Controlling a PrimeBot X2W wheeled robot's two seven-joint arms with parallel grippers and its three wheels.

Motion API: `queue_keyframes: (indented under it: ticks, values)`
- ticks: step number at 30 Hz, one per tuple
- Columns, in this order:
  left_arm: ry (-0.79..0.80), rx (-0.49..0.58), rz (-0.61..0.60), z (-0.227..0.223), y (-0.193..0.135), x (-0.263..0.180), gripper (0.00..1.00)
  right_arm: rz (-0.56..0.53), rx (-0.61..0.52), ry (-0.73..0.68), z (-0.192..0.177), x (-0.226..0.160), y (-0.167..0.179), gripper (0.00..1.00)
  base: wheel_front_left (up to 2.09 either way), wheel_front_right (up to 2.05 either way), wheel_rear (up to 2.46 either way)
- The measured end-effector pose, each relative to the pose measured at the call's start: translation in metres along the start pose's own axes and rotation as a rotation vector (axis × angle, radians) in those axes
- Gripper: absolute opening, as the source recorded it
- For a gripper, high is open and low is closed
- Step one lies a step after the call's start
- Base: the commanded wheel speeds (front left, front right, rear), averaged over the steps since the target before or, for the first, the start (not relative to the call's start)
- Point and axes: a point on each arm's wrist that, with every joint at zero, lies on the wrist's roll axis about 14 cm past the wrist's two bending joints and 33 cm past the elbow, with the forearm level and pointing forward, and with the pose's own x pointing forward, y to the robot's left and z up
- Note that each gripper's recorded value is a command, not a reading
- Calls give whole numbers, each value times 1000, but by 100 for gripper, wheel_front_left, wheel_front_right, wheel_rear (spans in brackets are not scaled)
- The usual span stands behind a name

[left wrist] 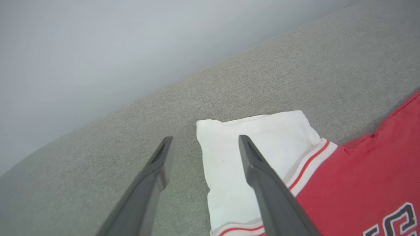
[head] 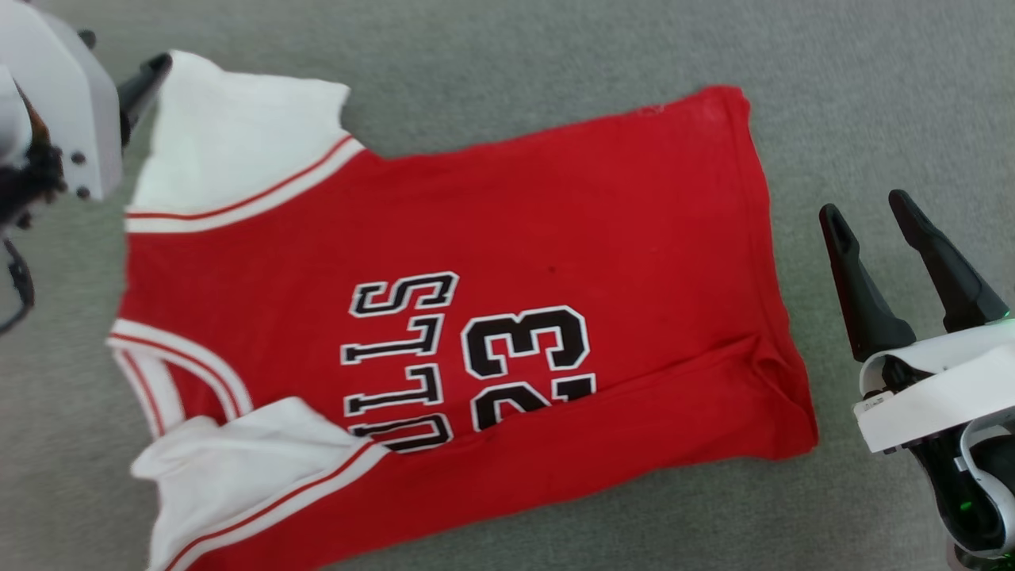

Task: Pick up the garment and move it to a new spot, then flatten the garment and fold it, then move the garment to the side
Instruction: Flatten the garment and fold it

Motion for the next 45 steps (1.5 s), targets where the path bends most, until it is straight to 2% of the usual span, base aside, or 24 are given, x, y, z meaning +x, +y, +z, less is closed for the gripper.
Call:
queue_keyframes:
  ticks: [9, 16, 17, 18, 19, 20, 28, 36, 45]
  values:
    - [209, 1, -20, -36, -5, 52, 100, -51, 21, 84, -35, 1, -17, 100, 0, 0, 0]
    - [345, -8, -6, -62, 1, 71, 100, -52, 11, 107, -41, 7, -20, 100, 0, 0, 0]
    - [365, -19, -4, -63, 1, 75, 82, -43, 11, 130, -45, 9, -19, 100, 0, 0, 0]
    - [365, -19, -4, -63, 1, 75, 49, -43, 11, 130, -45, 9, -19, 100, 0, 0, 0]
    - [382, -32, -14, -65, -2, 79, 31, -17, 8, 159, -48, 12, -15, 100, 0, 0, 0]
    - [391, -42, -18, -66, -3, 80, 0, 3, 7, 181, -50, 13, -11, 100, 0, 0, 0]
    - [384, -40, -38, -64, -10, 84, 0, 62, -42, 343, -50, 36, -9, 100, 0, 0, 0]
    - [364, -35, -48, -62, -13, 81, 0, 115, -119, 474, -40, 84, -8, 100, 0, 0, 0]
    - [350, -38, -49, -63, -12, 76, 0, 110, -174, 668, -62, 121, -14, 100, 0, 0, 0]
